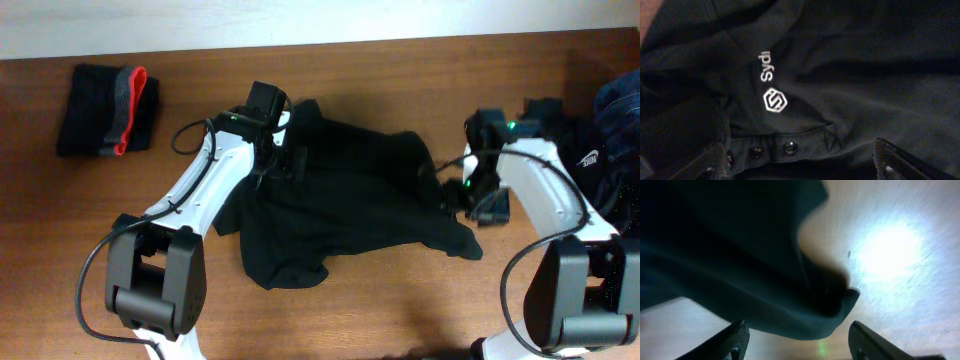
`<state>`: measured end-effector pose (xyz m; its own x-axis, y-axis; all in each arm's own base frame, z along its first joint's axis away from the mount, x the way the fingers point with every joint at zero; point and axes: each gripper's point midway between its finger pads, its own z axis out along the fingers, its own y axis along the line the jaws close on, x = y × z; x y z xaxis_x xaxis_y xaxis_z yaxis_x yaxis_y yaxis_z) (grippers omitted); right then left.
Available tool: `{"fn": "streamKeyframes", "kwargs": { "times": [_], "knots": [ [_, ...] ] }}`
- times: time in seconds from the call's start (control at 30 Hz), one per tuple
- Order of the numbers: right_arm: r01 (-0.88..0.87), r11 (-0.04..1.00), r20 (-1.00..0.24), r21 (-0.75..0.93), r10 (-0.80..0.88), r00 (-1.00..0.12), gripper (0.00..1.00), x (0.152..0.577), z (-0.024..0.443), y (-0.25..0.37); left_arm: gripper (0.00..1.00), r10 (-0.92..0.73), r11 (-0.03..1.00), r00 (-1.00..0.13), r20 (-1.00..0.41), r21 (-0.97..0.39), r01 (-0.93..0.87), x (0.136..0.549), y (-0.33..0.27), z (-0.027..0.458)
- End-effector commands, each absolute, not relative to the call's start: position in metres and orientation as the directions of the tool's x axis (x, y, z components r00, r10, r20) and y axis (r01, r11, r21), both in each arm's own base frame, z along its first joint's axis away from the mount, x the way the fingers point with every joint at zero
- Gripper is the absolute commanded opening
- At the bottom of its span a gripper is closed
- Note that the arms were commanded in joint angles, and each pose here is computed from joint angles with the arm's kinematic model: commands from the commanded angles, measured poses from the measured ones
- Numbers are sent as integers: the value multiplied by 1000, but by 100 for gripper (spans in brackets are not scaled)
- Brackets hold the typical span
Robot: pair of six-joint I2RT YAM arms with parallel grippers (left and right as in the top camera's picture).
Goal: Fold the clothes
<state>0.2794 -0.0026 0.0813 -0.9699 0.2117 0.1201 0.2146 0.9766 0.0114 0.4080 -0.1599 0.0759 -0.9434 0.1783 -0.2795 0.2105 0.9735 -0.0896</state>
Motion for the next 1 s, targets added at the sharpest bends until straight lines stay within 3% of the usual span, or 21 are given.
{"fn": "streamKeyframes", "kwargs": {
  "times": [0.0,0.2,0.3,0.37,0.43,0.5,0.63,0.97],
  "knots": [
    [216,976,-65,35,218,-974,70,329,127,-5,93,163,971,-926,-340,-110,211,427,-165,97],
    [199,977,-318,83,215,-923,70,389,187,-6,93,164,967,-896,-412,-115,230,445,-171,119],
    [183,979,-343,86,201,-917,70,398,183,-6,76,166,965,-892,-420,-116,234,447,-174,117],
    [130,986,-337,103,157,-928,70,402,174,0,58,172,964,-893,-415,-115,239,447,-177,112],
    [77,986,-322,147,121,-939,70,406,161,11,52,176,964,-896,-408,-114,242,450,-180,104],
    [29,981,-314,193,90,-945,70,411,149,23,52,177,963,-896,-408,-115,243,454,-182,96],
    [-64,973,-298,221,5,-954,73,419,122,39,67,187,960,-889,-419,-116,256,461,-192,82],
    [-144,964,-189,225,-102,-977,73,420,61,64,68,286,915,-796,-534,-95,392,480,-243,71]
  ]
}}
